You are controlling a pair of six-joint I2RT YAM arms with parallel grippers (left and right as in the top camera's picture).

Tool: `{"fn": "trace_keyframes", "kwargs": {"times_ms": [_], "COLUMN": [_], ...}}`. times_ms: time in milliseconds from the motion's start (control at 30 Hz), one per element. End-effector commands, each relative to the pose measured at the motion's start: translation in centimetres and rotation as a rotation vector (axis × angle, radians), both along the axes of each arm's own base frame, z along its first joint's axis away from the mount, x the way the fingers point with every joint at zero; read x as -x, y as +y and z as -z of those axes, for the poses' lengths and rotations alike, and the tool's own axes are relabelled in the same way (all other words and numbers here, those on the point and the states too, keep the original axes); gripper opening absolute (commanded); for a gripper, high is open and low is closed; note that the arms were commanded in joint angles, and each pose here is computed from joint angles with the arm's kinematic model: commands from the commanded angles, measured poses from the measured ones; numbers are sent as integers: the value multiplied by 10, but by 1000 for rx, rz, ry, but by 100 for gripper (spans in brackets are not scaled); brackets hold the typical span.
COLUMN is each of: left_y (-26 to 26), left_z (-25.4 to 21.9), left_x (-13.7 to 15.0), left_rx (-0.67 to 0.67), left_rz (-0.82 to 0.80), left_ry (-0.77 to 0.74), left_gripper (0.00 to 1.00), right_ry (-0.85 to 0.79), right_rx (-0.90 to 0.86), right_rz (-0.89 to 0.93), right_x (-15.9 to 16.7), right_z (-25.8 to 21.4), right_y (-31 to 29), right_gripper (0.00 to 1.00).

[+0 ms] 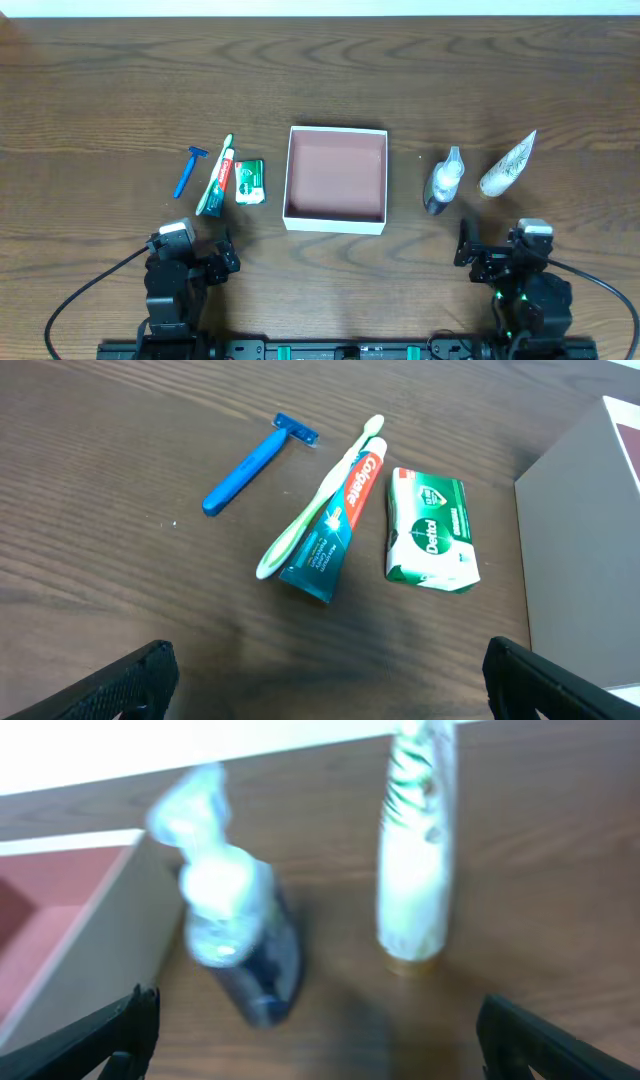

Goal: Pack container

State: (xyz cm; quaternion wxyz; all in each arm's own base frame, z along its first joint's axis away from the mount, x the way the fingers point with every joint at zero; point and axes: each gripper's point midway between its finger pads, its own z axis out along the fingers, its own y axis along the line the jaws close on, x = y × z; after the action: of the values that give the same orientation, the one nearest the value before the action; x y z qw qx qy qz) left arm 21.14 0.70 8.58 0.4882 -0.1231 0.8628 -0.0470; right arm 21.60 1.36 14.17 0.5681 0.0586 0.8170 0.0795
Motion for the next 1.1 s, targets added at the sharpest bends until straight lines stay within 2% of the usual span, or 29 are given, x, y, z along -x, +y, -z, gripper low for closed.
{"fn": "trace_keyframes", "kwargs": {"times_ms": [0, 233, 333, 500, 633, 833, 1067], "left_y": [-1, -1, -1, -1, -1, -1, -1], "left_z": [6, 6, 6, 6, 6, 6, 6], "left_x": [1, 0, 1, 1, 0, 1, 1], "left_rx": [10, 10, 10, 10, 10, 10, 10], "left_rz": [-4, -4, -4, -4, -4, -4, -4], "left_ry": [6, 6, 6, 6, 6, 6, 6], "left_gripper": [98, 98, 98, 98, 98, 98, 98], "right_ry": [-57, 3, 131, 384, 552, 660, 794], "right_rx": [-33, -1, 40, 237, 220, 26, -59], "right_rz": [-52, -61, -47, -43, -52, 176, 330], "right_x": [2, -15, -35, -68, -92, -129, -144], "right_z": [-46, -141, -169, -197, -187, -153, -108], "right_y": [10, 10, 6, -10, -9, -43, -76], "right_gripper": [99, 99, 99, 99, 99, 98, 88]}}
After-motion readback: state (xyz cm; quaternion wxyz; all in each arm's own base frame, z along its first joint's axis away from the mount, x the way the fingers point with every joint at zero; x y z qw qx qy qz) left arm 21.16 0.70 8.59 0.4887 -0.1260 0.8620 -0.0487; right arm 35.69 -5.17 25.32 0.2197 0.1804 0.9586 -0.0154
